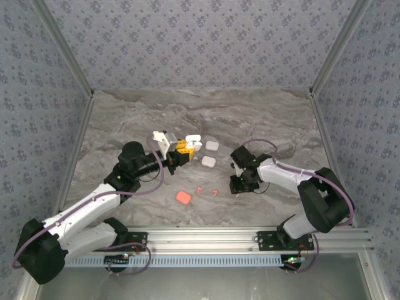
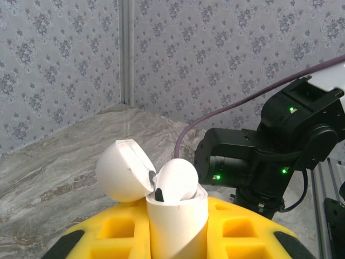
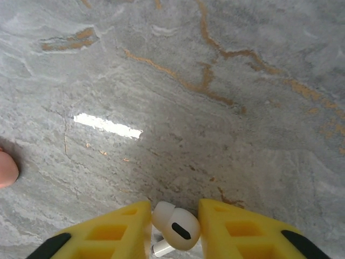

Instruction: Insert the wireless bluetooth earbuds into the charging case

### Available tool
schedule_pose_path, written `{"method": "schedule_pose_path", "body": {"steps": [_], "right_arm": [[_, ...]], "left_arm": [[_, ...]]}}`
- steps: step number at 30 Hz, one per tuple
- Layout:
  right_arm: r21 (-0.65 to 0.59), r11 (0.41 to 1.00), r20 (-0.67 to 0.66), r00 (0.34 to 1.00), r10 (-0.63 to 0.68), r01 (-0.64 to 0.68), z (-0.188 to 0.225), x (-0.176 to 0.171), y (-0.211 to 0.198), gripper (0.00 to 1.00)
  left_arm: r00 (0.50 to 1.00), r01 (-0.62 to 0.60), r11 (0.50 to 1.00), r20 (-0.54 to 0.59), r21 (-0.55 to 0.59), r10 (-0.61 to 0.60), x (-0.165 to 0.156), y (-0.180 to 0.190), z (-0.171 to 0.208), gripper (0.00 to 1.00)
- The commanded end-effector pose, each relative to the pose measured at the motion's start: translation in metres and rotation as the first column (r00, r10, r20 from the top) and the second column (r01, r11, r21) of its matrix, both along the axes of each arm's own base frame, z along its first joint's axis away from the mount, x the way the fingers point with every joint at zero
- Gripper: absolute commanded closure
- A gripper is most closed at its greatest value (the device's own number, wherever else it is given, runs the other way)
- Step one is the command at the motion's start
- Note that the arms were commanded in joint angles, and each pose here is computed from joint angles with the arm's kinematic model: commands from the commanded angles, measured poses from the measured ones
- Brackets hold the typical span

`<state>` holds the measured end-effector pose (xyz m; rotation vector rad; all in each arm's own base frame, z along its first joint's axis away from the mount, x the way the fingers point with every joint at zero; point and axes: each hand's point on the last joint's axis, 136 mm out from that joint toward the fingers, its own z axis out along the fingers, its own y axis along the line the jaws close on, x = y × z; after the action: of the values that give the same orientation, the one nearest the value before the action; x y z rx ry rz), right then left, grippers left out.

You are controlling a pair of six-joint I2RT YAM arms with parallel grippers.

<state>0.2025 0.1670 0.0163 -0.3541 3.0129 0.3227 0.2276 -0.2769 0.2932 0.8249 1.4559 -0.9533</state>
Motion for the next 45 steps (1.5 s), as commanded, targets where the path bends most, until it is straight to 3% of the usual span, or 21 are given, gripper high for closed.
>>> {"method": "schedule_pose_path", "body": {"steps": [1,9,15,19,23,29,34,45], "right_arm": [[-0.043,0.999,-0.038,0.999,0.003,-0.005,-0.009,-0.010,-0.005,0.73],[-0.028,0.998,0.105,0.993,0.062,-0.060,0.026,0.008,-0.001,0.79],[0.020,0.993,0.334,0.937,0.106,-0.120,0.095,0.035,0.008,0.79],[0.093,0.975,0.543,0.831,0.119,-0.200,0.164,0.053,0.024,0.79],[0.125,0.941,0.735,0.666,0.124,-0.313,0.241,0.060,0.042,0.79],[0.107,0.874,0.866,0.477,0.152,-0.473,0.314,0.049,0.072,0.79],[0.096,0.831,0.899,0.405,0.164,-0.548,0.332,0.043,0.095,0.78],[0.074,0.810,0.887,0.410,0.214,-0.581,0.318,0.046,0.115,0.78]], "left_arm": [[0.999,-0.001,1.000,0.034,-0.018,0.002,-0.003,0.001,0.010,0.95],[0.999,-0.006,1.000,0.032,-0.023,0.007,-0.002,0.001,0.011,0.95],[1.000,-0.014,0.999,0.006,-0.043,0.014,0.002,0.000,0.012,0.95],[1.000,0.013,0.998,-0.008,-0.063,-0.013,0.002,-0.006,0.013,0.96],[0.998,0.055,0.995,-0.007,-0.080,-0.056,0.000,-0.012,0.017,0.96],[0.995,0.101,0.991,-0.017,-0.084,-0.103,-0.004,-0.018,0.017,0.96],[0.991,0.127,0.988,-0.020,-0.091,-0.129,-0.007,-0.022,0.017,0.96],[0.986,0.163,0.983,-0.018,-0.079,-0.165,-0.013,-0.026,0.018,0.96]]}}
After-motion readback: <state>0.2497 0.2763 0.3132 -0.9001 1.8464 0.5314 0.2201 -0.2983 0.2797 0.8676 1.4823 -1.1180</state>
